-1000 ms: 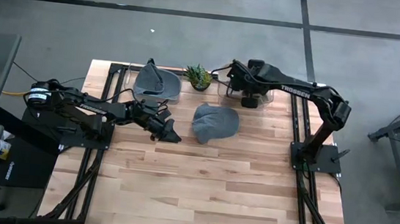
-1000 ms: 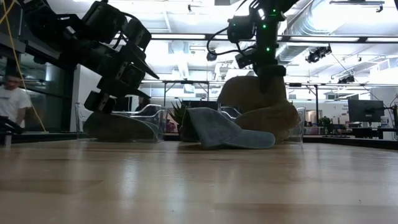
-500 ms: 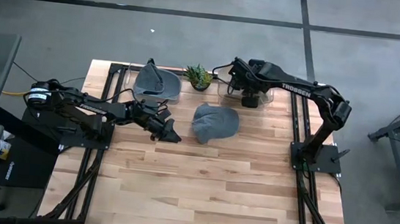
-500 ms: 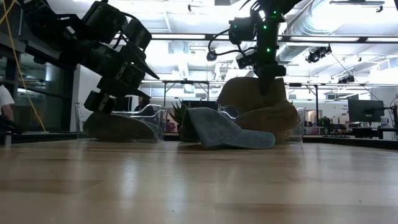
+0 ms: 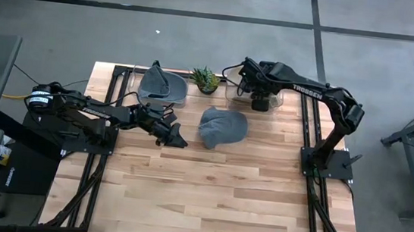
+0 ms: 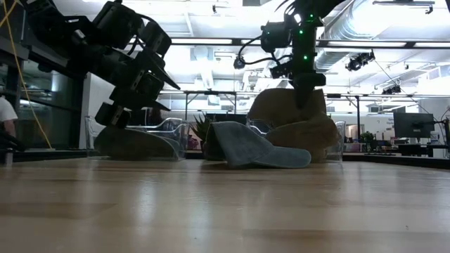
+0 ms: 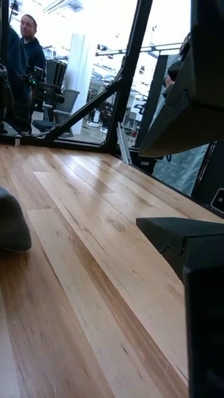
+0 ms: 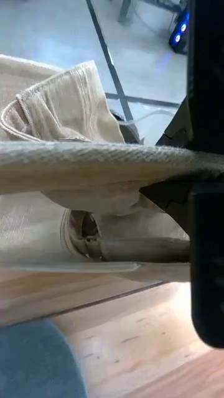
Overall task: Pick & Place hat
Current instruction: Put the brown cap into the right transparent bin
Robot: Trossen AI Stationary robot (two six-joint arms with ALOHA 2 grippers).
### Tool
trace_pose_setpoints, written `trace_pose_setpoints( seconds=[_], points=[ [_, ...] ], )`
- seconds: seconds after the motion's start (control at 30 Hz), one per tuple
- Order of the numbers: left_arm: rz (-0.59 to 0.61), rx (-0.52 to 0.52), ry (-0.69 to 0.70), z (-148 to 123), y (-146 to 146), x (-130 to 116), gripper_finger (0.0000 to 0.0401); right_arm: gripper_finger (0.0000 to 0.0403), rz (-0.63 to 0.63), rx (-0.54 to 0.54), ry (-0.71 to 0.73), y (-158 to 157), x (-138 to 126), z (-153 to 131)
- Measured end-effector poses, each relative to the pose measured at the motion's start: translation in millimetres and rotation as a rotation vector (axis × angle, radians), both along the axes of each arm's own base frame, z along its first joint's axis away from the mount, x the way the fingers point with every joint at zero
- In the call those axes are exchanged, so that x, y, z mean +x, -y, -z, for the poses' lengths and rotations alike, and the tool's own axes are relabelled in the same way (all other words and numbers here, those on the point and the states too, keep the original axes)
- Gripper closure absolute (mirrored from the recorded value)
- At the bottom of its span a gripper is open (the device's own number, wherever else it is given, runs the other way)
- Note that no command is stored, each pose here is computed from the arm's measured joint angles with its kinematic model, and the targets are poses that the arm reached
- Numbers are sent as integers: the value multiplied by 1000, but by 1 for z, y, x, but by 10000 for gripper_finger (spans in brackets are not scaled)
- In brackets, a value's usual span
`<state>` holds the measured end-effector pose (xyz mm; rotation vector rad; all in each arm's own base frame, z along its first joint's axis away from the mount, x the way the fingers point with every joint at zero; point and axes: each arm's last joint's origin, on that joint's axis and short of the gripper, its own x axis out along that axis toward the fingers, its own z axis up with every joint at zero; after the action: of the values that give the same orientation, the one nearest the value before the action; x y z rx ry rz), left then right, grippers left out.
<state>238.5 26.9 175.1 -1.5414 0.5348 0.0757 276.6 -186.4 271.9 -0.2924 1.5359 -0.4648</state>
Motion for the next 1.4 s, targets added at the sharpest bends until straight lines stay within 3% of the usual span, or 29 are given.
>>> trace_pose_setpoints(
  seconds=[0.33,0.67,1.4],
  points=[
    [-1,-1,0,0,0,0,254,395,2,0,13,1,1,1],
    [-1,-2,1,0,0,0,254,395,11,14,-14,-1,-4,25],
    [-4,-2,0,0,0,0,254,395,-76,-16,-4,3,1,24]
  ],
)
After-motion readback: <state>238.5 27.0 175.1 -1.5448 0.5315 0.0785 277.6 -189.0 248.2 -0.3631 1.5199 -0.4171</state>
